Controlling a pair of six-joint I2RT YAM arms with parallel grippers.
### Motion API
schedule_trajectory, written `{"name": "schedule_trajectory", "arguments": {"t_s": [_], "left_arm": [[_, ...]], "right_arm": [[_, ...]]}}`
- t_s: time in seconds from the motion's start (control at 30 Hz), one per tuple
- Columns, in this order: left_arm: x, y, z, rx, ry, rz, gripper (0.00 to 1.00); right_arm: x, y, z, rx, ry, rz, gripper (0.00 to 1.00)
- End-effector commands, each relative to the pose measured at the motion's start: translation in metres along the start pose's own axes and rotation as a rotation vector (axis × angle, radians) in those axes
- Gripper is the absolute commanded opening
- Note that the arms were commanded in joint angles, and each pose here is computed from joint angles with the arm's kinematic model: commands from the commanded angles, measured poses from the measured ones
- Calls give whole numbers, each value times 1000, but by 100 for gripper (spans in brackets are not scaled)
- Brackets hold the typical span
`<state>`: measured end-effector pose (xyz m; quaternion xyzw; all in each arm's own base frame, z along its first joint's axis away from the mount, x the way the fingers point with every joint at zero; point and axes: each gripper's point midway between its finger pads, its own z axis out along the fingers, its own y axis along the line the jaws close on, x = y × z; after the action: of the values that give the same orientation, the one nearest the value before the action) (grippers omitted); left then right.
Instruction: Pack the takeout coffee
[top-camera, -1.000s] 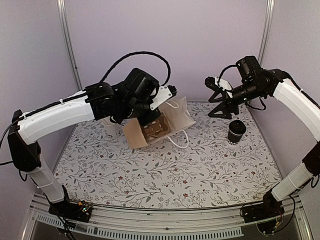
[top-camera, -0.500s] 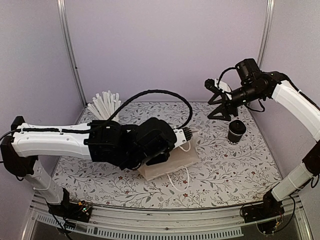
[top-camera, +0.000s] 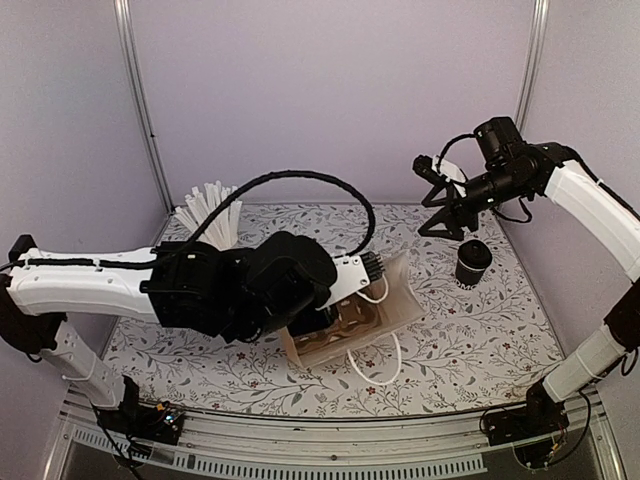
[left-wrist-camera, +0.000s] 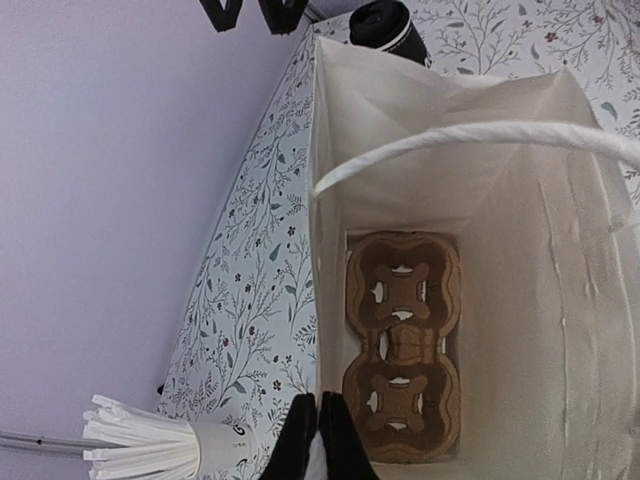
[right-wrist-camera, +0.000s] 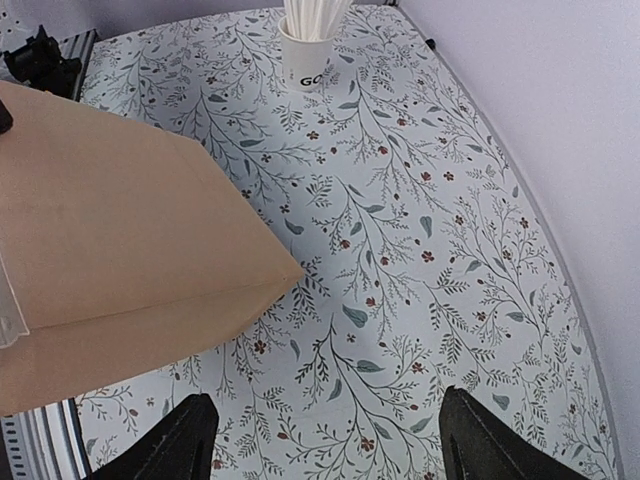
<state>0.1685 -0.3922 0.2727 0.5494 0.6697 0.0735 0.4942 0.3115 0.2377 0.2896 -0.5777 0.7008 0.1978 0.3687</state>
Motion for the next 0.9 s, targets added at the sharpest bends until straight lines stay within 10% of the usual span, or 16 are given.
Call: {"name": "schedule_trajectory", "arguments": {"t_s": [0.0,0.17,0.87], "left_arm": [[-7,39,7,58,-71,-160,0],[7,70,31,138,-71,-269,8],[26,183,10,-56,-299,-488,93]], "right_arm": [[23,-40,-8,110,51,137,83],[48,-70,-18,230,67,238,99],[157,-107,-26,381,332,581,84]]}}
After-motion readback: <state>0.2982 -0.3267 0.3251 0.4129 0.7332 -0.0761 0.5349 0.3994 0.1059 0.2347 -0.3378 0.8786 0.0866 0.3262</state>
